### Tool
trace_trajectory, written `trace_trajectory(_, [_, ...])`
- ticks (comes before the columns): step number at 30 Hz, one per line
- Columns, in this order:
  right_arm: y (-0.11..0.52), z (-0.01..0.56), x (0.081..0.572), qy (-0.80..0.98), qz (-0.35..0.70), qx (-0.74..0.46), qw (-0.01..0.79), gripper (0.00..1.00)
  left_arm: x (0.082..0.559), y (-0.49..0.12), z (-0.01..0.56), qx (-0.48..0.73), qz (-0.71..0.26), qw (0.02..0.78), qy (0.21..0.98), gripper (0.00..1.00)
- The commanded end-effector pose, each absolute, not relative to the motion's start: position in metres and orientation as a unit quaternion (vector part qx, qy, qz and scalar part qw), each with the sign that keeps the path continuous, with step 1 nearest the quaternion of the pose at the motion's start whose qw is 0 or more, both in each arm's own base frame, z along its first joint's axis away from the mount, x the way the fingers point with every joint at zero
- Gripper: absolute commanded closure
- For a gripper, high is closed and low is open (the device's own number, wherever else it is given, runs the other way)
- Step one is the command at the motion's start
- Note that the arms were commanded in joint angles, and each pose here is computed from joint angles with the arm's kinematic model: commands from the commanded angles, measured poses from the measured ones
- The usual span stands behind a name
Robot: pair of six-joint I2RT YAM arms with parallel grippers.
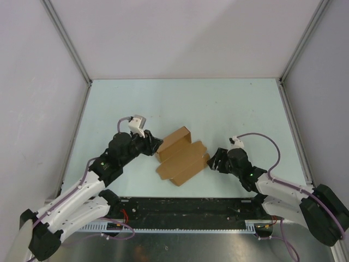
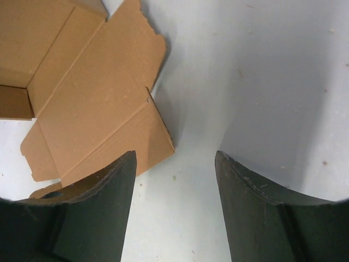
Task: Fold the paper box
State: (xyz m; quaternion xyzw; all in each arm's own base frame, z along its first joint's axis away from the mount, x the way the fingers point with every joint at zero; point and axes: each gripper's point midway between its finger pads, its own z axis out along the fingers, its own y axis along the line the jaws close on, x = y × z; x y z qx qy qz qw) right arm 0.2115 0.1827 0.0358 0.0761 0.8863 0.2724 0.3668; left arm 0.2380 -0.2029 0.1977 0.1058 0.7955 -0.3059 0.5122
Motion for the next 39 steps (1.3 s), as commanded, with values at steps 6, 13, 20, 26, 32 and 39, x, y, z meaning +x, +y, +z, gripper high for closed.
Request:
trace_trajectory(6, [0.202,0.041,0.234,0.861,0.293,0.05,0.412,0.37,0.228,-0.201,0.189,0.105,-0.316,0.497,0.802,0.63])
trace_trajectory(13, [0.207,0.036,0.239,0.86,0.286,0.006,0.424,0.48,0.215,-0.196,0.179,0.089,-0.337,0.49,0.799,0.63])
trace_trajectory(20, [0.211,0.037,0.241,0.854,0.288,-0.018,0.433,0.66,0.192,-0.198,0.163,0.018,-0.4,0.448,0.799,0.6])
trace_trajectory(26, [0.211,0.039,0.238,0.842,0.301,-0.021,0.447,0.84,0.174,-0.197,0.151,-0.015,-0.438,0.429,0.79,0.52])
trace_trajectory(32, [0.212,0.051,0.229,0.821,0.314,0.025,0.476,0.99,0.171,-0.197,0.151,-0.025,-0.447,0.432,0.783,0.51])
trace_trajectory(39, [0.196,0.058,0.214,0.805,0.232,0.07,0.541,1.0,0.172,-0.202,0.139,-0.022,-0.431,0.423,0.797,0.5])
